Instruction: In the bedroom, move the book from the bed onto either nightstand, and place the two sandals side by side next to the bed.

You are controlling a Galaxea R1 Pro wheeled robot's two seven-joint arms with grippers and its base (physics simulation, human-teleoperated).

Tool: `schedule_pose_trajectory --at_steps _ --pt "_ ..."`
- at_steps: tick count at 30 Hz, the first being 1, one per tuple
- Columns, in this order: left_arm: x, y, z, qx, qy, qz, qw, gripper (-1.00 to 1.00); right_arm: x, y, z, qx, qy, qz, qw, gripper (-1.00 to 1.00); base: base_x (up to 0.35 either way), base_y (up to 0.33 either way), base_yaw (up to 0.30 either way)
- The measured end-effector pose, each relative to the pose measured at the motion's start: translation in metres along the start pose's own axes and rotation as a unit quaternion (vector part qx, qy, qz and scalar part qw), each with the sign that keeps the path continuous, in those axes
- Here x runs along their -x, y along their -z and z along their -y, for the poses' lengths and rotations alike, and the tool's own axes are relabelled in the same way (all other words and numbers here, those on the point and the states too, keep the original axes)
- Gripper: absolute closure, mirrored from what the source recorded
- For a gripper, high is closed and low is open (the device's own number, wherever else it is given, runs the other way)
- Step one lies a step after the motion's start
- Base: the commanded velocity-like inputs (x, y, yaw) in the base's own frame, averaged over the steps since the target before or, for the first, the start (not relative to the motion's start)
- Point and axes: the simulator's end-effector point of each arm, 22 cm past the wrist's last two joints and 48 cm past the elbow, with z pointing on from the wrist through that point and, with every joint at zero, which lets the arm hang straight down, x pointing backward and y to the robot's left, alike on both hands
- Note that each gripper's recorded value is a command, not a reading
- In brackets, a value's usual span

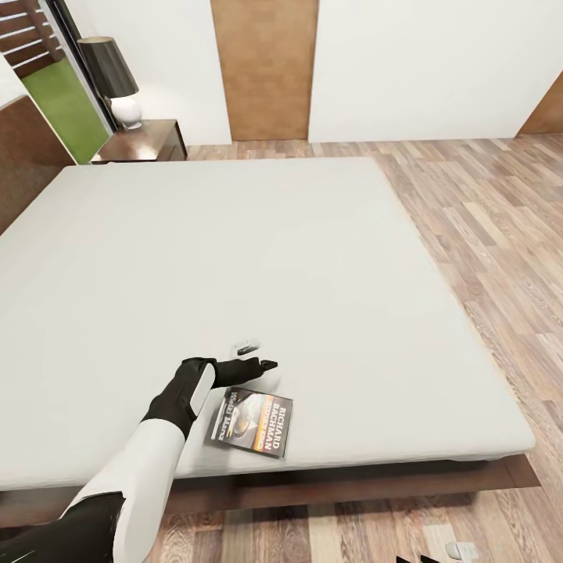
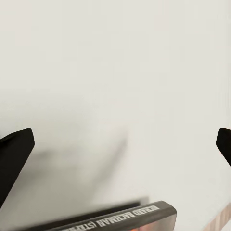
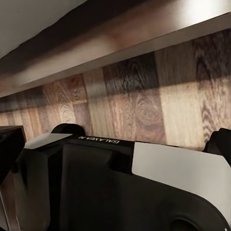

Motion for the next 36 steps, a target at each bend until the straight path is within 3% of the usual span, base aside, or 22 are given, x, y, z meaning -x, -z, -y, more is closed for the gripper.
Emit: schedule_pose_trajectory --at_steps 14,24,36 --pt "0.0001 0.0001 0.0 0.0 0.001 0.0 1.0 -1.0 0.0 0.0 0.0 0.0 0.0 0.0 1.0 -1.0 -0.003 0.0 0.0" --pt "0.002 0.0012 -0.0005 -0.005 0.013 0.005 0.9999 -1.0 0.0001 0.0 0.0 0.0 0.0 0.0 1.0 -1.0 -0.113 0.0 0.0" --pt "0.0019 0.001 -0.002 -0.003 0.012 0.005 0.9999 -1.0 0.0002 -0.0001 0.0001 0.0 0.0 0.0 1.0 -1.0 -0.082 0.0 0.0"
